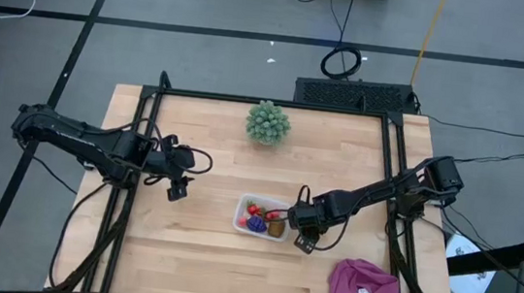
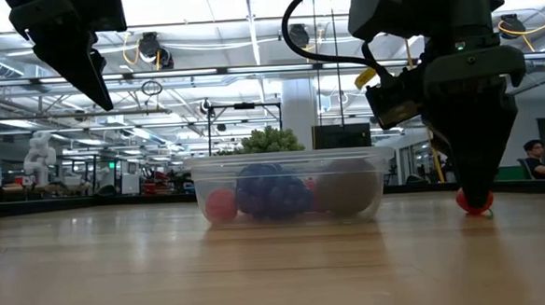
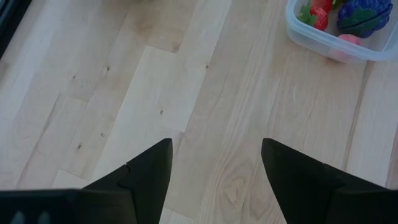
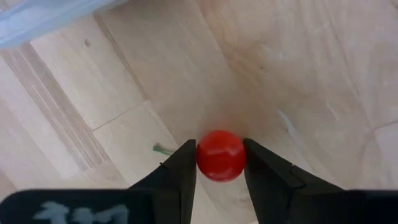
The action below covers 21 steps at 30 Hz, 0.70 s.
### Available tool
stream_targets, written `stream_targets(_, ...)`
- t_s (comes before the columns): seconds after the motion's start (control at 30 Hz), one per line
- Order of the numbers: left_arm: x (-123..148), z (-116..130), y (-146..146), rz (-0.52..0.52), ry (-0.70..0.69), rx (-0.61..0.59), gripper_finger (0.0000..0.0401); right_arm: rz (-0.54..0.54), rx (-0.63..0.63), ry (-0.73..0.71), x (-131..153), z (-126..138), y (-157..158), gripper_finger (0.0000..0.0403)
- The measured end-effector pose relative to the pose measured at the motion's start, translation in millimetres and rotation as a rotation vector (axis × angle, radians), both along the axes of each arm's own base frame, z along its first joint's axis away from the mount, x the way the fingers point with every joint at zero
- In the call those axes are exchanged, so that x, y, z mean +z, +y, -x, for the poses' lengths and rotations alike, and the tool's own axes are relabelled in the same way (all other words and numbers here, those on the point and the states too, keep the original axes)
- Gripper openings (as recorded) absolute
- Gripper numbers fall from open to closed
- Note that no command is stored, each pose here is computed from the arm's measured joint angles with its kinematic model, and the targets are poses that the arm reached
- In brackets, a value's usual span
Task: Pick and placing Produce into tupperware
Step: Put the red cherry into the bin
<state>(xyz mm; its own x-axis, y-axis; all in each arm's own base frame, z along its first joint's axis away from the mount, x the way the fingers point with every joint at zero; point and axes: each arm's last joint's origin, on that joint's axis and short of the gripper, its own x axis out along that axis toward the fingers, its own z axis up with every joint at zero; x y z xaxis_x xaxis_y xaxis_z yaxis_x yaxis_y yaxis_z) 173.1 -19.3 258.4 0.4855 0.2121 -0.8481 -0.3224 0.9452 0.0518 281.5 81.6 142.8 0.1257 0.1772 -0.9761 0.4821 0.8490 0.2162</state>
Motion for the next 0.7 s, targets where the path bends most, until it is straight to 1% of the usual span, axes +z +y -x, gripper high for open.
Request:
stream_targets(0.27, 0.0, 0.0, 0.0, 0.0, 0.0, 0.0, 0.0253, 0.002, 0.009, -0.002, 0.0, 0.0, -0.1, 0.0111)
stream_targets(0.47, 0.0, 0.0, -0.1, 0.0, 0.0, 0.0, 0.0253, 0.01, 0.017, 0.01, 1.0, 0.1, -6.0, 0.0111)
stream_targets(0.6, 0.0, 0.1, 0.0, 0.0, 0.0, 0.0, 0.0253, 0.023, 0.044, 0.04, 9.5, -1.4, -7.6, 0.0111)
stream_targets(0.7, 0.0, 0.1, -0.1, 0.0, 0.0, 0.0, 0.0253, 0.028, 0.042, 0.057, 18.6, -4.9, -9.4, 0.0111)
